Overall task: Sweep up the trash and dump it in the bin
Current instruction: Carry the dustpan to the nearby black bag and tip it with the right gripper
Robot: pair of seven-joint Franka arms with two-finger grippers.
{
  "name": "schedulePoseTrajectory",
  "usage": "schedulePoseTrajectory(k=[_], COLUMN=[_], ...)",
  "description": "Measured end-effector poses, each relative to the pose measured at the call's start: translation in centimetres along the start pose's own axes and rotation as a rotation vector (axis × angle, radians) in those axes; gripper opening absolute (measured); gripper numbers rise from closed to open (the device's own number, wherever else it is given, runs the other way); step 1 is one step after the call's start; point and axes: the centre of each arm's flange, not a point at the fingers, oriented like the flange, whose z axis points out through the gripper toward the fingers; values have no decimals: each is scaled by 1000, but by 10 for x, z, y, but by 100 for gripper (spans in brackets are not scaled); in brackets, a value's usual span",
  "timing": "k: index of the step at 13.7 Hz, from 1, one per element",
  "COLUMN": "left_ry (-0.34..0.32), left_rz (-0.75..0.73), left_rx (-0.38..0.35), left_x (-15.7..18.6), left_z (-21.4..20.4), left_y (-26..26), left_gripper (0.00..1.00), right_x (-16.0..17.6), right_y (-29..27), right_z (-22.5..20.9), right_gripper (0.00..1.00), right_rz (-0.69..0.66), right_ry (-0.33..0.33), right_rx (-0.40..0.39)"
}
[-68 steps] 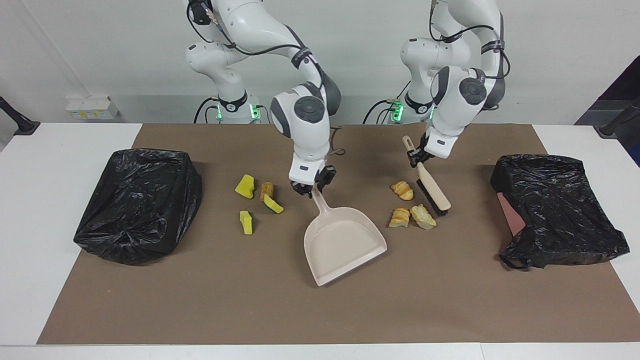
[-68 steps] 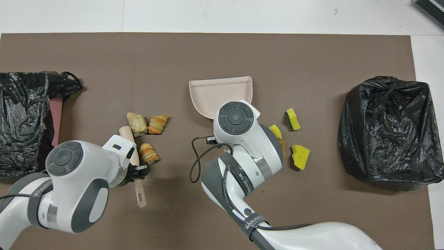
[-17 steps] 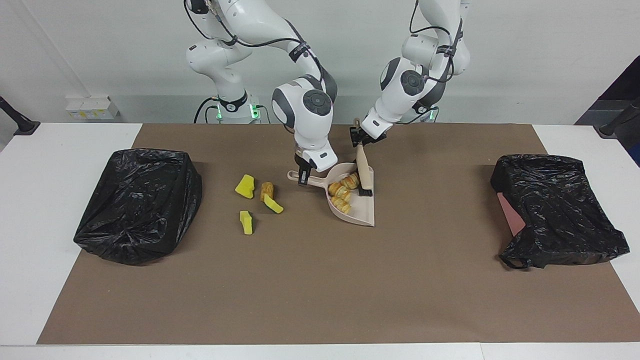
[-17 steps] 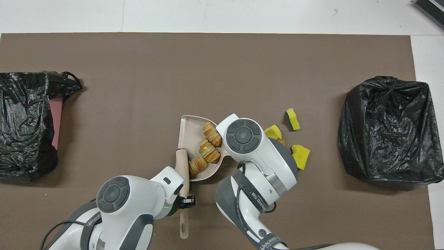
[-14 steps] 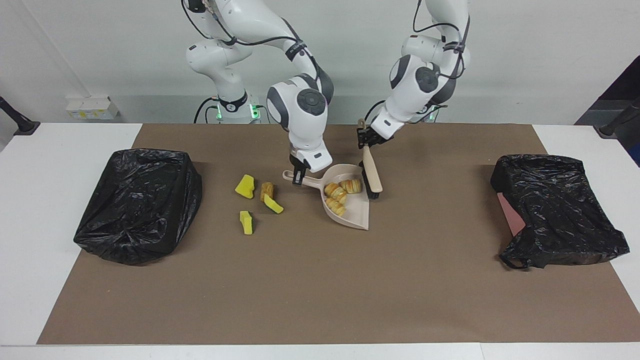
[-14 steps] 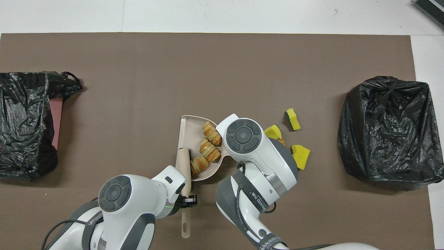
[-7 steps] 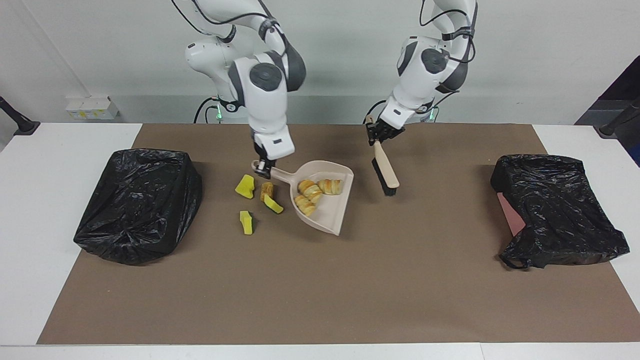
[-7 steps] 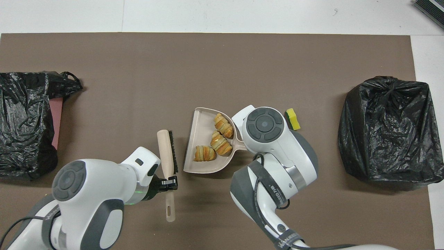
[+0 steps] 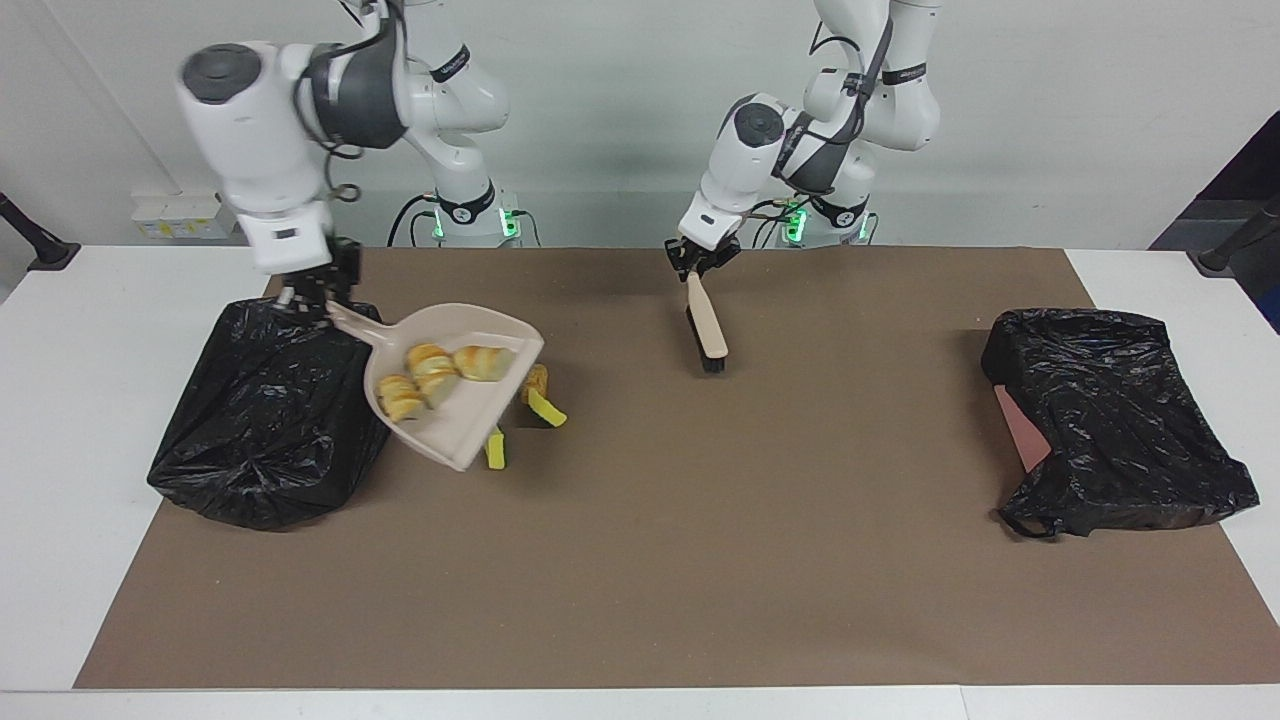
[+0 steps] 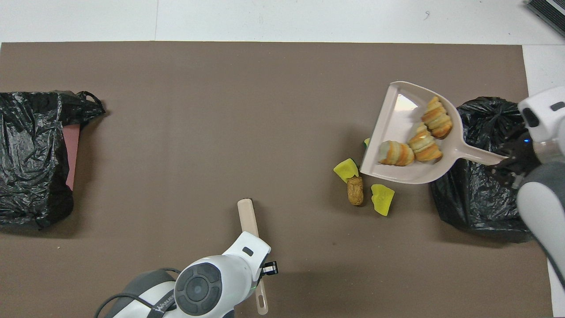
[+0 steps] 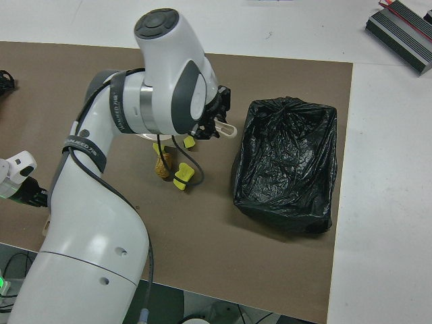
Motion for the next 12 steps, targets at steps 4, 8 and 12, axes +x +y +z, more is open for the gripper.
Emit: schedulePoseTrajectory(k=[4, 8, 12], left_ry=[-11, -10, 30], left_rz=[12, -5, -34], left_rx=[15, 12, -16], left_x=[-12, -5, 55], left_z=[14, 12, -37], left_y=[5, 2, -9], left_gripper=[26, 55, 99], right_x=[-113, -135, -130], right_y=[28, 36, 46], right_z=[2, -6, -11], right_gripper=[32, 32, 32], right_rz=[-38, -258, -532], right_ry=[-145, -361, -474], right_rx=[-53, -88, -151])
